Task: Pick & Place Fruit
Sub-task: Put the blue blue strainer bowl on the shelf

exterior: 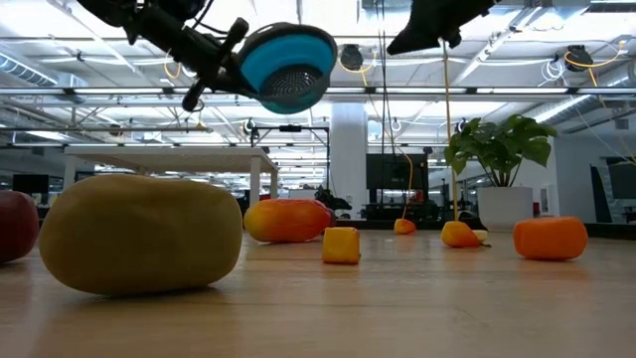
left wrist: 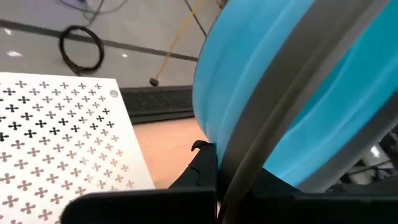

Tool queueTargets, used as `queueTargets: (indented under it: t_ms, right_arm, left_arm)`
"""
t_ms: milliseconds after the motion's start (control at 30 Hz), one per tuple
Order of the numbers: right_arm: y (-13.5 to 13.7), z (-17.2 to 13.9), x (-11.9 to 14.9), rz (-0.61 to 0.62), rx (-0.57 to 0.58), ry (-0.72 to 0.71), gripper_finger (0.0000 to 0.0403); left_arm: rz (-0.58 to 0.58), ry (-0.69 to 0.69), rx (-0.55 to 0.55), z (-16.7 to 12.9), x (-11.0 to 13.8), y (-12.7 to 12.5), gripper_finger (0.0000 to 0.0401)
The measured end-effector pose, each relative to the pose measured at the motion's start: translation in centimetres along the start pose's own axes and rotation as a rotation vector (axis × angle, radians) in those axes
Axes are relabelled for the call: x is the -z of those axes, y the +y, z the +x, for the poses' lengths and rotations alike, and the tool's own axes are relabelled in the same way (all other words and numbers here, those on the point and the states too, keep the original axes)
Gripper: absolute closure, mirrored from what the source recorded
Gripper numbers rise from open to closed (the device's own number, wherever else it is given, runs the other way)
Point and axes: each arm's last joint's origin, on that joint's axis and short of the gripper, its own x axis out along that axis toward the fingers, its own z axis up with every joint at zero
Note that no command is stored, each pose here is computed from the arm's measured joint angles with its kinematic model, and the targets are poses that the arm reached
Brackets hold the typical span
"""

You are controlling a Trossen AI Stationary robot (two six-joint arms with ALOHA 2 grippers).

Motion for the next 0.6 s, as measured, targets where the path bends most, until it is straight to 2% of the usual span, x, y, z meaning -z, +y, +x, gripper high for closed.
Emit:
queueTargets:
  t_ms: [233, 467, 600]
  right_arm:
    - [-0.5, -2.0, 0.9, -0.017, -0.164, -0.044, 0.0400]
    - [-1.3, -4.4, 2.7, -0.001, -0.271, -0.092, 0.0402]
    - [-1.7, -5.6, 3.3, 0.006, -0.330, -0.132, 0.0402]
  left_arm:
    - [-0.085, 0.121, 0.047, -0.5, -1.1, 1.1, 0.0401]
    - [-0.074, 0.289, -0.058, -2.6, -3.9, 0.3, 0.0401]
    - [-0.065, 0.380, -0.155, -4.6, -5.9, -0.2, 0.0401]
